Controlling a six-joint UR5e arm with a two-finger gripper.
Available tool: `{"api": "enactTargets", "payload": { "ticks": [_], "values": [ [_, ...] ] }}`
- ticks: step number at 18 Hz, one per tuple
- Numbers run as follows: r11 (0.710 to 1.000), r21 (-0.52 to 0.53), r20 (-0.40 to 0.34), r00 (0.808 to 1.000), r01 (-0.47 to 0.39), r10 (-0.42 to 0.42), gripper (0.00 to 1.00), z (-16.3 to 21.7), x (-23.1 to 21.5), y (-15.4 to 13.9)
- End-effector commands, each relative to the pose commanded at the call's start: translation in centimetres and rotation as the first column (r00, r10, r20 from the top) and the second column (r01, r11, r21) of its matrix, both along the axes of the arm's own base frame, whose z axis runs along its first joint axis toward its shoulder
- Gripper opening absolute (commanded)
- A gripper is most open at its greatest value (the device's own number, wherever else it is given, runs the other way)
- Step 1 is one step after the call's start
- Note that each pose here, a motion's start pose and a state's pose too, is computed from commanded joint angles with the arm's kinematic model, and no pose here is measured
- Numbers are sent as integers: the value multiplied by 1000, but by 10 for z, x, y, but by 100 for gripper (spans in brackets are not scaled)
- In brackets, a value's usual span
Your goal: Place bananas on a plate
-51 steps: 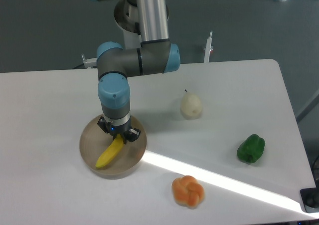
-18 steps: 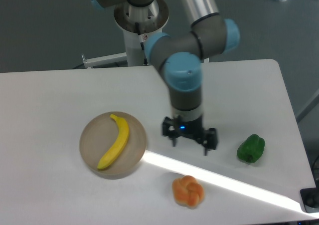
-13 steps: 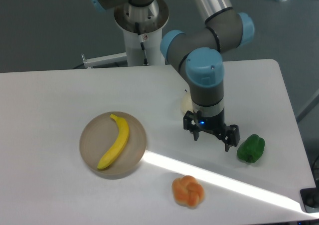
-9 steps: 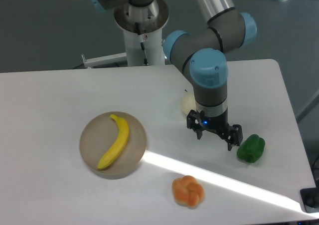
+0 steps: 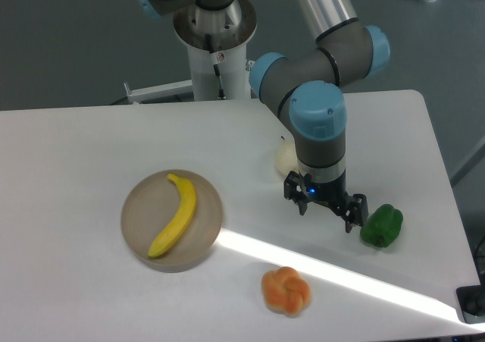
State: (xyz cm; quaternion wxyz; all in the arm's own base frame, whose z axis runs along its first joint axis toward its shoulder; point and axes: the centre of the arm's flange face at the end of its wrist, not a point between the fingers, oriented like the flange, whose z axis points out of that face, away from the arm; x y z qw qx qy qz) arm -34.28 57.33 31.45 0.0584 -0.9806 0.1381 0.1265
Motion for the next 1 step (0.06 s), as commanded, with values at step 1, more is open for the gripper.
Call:
{"api": "enactTargets", "payload": {
  "ticks": [1],
  "values": [
    [1000,-1,1,1000,0,0,100,0,-1,0]
  ]
}}
